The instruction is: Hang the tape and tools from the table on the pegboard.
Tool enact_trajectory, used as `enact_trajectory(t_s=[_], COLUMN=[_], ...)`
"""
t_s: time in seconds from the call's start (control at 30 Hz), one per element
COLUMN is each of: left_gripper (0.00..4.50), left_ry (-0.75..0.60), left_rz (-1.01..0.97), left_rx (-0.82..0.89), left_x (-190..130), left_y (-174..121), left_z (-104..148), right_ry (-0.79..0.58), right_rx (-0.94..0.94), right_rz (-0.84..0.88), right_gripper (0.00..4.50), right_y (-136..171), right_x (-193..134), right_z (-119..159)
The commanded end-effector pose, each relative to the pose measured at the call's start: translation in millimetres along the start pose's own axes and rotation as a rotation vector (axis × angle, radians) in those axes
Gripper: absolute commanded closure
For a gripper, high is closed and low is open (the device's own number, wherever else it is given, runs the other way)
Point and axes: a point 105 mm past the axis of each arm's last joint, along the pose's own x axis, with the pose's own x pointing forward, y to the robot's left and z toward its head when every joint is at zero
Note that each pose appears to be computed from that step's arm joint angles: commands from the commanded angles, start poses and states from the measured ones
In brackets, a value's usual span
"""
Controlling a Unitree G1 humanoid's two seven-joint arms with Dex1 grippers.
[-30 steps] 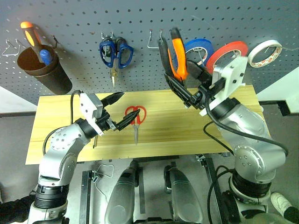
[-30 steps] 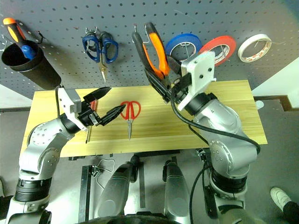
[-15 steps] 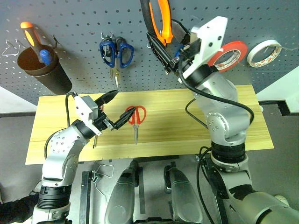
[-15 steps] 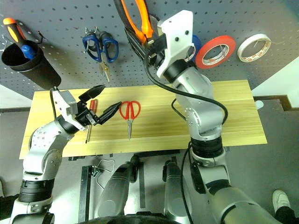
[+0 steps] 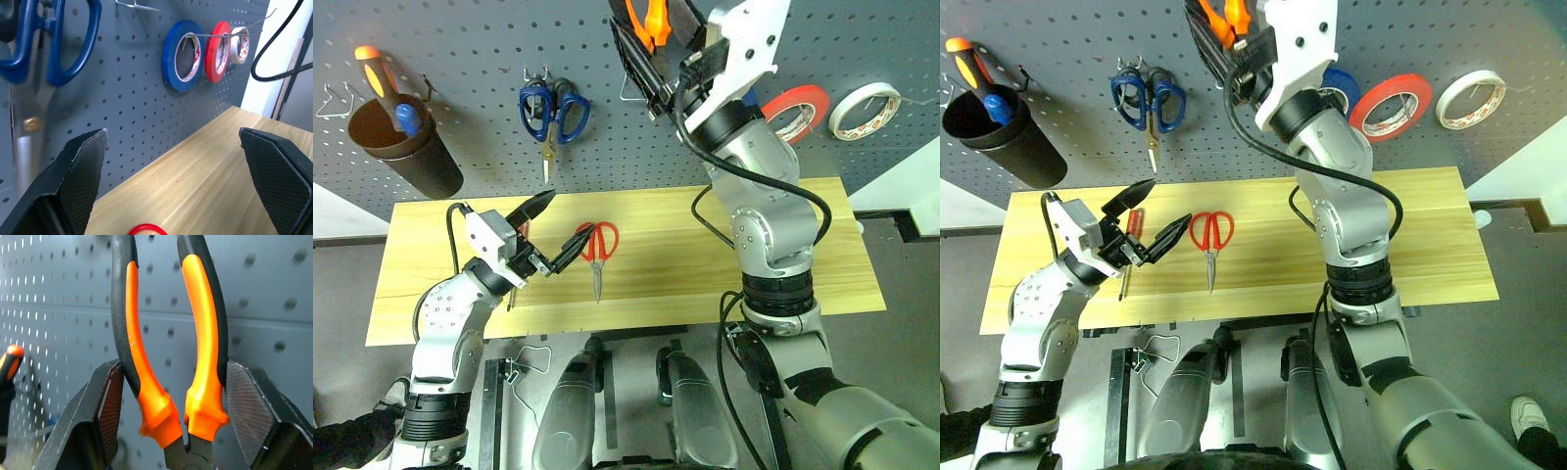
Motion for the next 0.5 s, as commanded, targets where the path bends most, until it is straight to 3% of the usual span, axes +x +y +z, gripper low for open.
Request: enact_trajectory(t_s=[0.03,0.5], left_gripper=[0.0,0.0], left_ry=[-0.03,-0.112], left_rz=[-0.003,0.032], left_rx=[0.024,0.066], left_x=[0.2,2.0], left_y=[-3.1,-4.5], left_z=[3.8,12.7], right_ry=[-0.162,-0.175], right_rx=[-0.022,0.069], right_rz=[-0.01,-0.087], right_gripper=[1.78,1.78], right_y=[5.6,21.6], right_x=[9.7,30.0], right_z=[37.8,3.3])
